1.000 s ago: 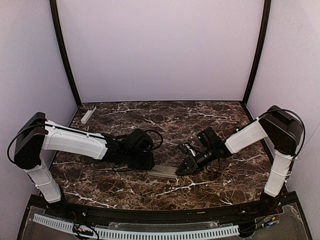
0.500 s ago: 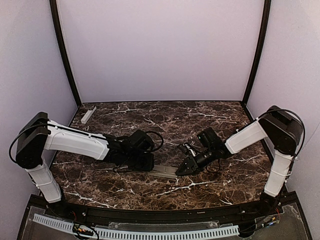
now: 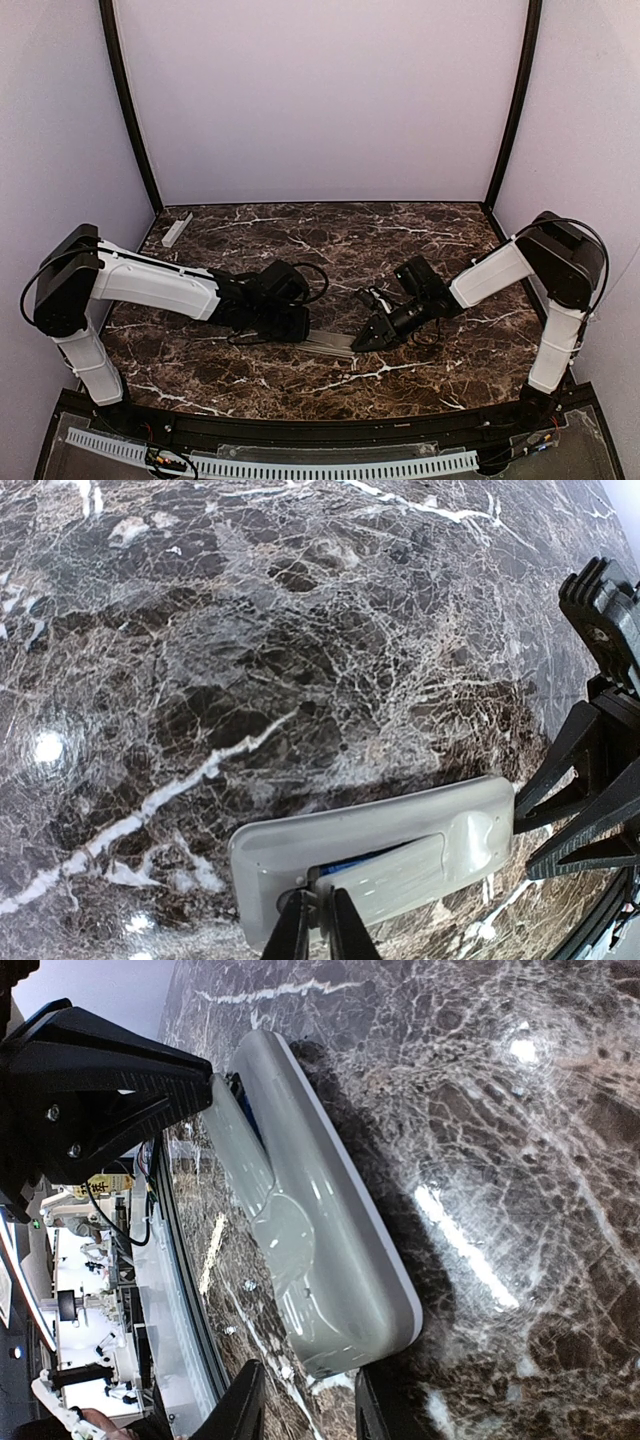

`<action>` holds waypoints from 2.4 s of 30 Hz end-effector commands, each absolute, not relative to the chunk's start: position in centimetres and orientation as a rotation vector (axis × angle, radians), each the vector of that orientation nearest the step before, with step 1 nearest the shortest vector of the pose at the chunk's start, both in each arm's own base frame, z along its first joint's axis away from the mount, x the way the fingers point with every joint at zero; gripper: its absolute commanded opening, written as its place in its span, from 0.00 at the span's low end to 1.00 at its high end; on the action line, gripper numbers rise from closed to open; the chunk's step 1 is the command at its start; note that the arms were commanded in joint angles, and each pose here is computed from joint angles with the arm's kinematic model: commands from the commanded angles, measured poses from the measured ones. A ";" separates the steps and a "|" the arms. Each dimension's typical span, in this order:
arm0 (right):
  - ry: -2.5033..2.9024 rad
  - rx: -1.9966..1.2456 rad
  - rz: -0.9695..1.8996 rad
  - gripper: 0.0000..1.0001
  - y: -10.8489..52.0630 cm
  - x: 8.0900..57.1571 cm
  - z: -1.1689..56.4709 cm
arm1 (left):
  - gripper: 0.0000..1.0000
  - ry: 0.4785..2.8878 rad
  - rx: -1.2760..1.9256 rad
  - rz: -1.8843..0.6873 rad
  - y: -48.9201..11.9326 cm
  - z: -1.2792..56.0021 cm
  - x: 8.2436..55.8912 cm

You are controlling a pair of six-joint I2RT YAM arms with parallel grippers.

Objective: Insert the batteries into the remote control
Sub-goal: Load the battery cover onto the remote control without the battery cover.

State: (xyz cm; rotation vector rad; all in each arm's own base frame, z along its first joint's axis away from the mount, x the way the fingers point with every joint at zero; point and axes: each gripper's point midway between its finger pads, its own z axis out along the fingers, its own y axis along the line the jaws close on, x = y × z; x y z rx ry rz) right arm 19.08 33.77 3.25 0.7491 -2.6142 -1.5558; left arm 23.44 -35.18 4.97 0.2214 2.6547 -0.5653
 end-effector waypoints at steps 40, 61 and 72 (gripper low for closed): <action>-2.590 0.765 -1.556 0.29 34.0 18.6 2.5 | 0.27 2.680 0.472 -0.007 -34.3 4.5 22.5; -2.638 0.775 -1.534 0.35 33.6 19.4 2.8 | 0.34 2.610 0.521 0.020 -34.2 7.1 24.0; -2.653 0.762 -1.528 0.38 33.1 20.0 2.7 | 0.36 2.627 0.559 -0.084 -35.2 6.1 24.2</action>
